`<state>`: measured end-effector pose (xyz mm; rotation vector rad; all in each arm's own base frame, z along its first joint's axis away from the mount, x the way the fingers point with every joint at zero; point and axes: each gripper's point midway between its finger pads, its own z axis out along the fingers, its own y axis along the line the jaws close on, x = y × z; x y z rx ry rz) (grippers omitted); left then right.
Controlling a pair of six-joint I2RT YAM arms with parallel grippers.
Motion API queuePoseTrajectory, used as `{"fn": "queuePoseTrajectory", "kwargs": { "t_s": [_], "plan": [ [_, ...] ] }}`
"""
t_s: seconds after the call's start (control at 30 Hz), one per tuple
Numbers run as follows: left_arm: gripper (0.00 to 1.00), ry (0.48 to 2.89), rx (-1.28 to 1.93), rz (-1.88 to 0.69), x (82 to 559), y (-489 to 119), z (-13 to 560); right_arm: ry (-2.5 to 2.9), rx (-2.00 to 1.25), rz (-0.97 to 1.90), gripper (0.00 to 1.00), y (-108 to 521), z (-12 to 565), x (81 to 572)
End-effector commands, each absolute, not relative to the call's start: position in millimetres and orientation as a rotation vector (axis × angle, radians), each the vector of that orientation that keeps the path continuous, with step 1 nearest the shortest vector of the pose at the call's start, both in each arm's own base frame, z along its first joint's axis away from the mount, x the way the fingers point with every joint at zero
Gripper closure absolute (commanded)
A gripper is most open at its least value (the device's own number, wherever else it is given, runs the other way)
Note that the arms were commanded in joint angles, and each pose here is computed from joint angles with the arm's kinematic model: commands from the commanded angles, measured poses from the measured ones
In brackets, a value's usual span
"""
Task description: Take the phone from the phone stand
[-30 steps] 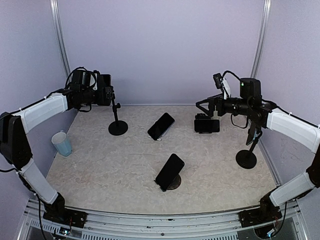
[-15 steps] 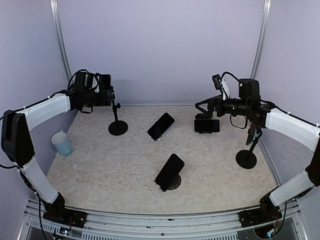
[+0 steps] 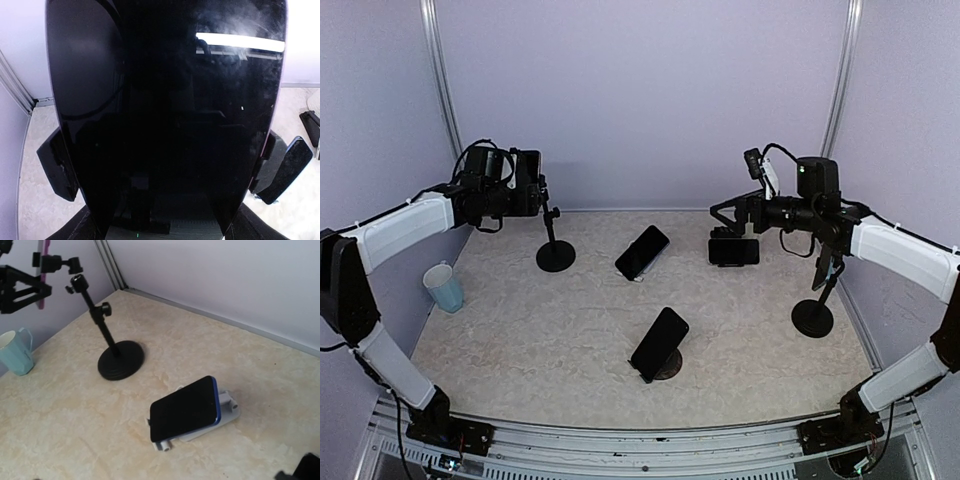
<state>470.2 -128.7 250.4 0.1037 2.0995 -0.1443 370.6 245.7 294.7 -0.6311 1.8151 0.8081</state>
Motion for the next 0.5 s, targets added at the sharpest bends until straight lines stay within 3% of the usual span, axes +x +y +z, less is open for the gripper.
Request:
{"fn": "queuePoseTrajectory", "kwargs": {
  "t_s": [0.0,0.47],
  "plan": [
    [0.4,1.922,0.096,-0.245,451,-139,315,1.772,-0.629,0.815,0.0,248,315,375],
    [0.52,1.812,0.215,-0.467,383,-188,349,1.76,-0.657,0.846,0.01,253,327,373]
  ]
}}
